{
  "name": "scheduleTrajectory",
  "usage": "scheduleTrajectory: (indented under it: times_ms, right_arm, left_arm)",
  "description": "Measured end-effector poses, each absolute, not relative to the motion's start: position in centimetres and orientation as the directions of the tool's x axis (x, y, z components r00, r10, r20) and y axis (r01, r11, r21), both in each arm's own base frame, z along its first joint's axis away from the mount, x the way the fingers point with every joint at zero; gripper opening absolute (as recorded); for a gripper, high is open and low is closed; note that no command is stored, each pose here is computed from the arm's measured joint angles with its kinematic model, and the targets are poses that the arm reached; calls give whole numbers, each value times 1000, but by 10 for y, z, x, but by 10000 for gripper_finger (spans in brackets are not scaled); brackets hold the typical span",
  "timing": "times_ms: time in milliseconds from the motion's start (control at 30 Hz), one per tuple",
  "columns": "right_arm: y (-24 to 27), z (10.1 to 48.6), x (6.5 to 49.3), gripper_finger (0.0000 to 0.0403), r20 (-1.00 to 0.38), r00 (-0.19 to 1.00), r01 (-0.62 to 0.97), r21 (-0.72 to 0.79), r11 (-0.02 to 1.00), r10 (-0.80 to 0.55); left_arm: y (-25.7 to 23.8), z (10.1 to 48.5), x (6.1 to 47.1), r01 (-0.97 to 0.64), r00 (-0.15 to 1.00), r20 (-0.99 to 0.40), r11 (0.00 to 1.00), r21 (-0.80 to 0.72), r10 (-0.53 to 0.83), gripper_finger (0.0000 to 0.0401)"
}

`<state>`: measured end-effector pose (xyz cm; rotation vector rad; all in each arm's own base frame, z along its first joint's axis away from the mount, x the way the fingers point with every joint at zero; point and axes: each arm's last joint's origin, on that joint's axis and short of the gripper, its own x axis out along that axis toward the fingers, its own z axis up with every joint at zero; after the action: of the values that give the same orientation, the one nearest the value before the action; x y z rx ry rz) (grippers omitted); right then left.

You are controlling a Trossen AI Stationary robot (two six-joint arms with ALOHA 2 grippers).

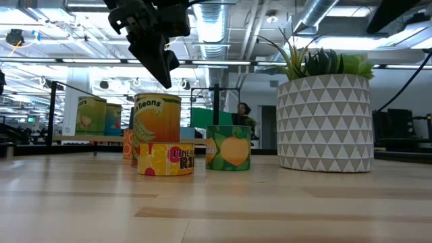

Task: Pick and place cans onto a shelf
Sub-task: Put the canned green beans on the shelf

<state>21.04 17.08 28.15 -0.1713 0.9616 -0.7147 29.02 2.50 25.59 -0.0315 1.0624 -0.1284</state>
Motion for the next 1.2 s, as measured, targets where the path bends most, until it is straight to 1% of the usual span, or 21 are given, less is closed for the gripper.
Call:
scheduleTrajectory:
  times_ms: [300,533,667,733,800,1100,1200]
  right_arm:
    - [168,276,210,28,-684,349,484,-453,748,-640]
    - [168,276,210,28,-682,350,480,-457,749,-642]
    - [168,275,210,28,-682,351,480,-457,749,-641]
    - [168,275,210,28,-682,351,479,-457,749,-641]
    - [168,275,210,28,-683,352,479,-457,750,-641]
    - [168,275,210,28,-683,352,478,-457,750,-641]
    - [168,275,210,28,-683,352,478,-457,750,-640]
  left_arm:
    - [19,251,289,103,466,-874,989,-104,-140,58]
    - [17,252,293,95,503,-853,990,-107,-140,58]
    - [18,237,298,93,439,-886,989,-117,-146,58]
    - [18,231,304,92,437,-886,988,-127,-155,58]
    - [17,222,308,97,409,-896,984,-146,-173,58]
    - [16,218,309,97,392,-901,983,-157,-183,57]
    - [16,218,308,85,381,-906,983,-161,-181,45]
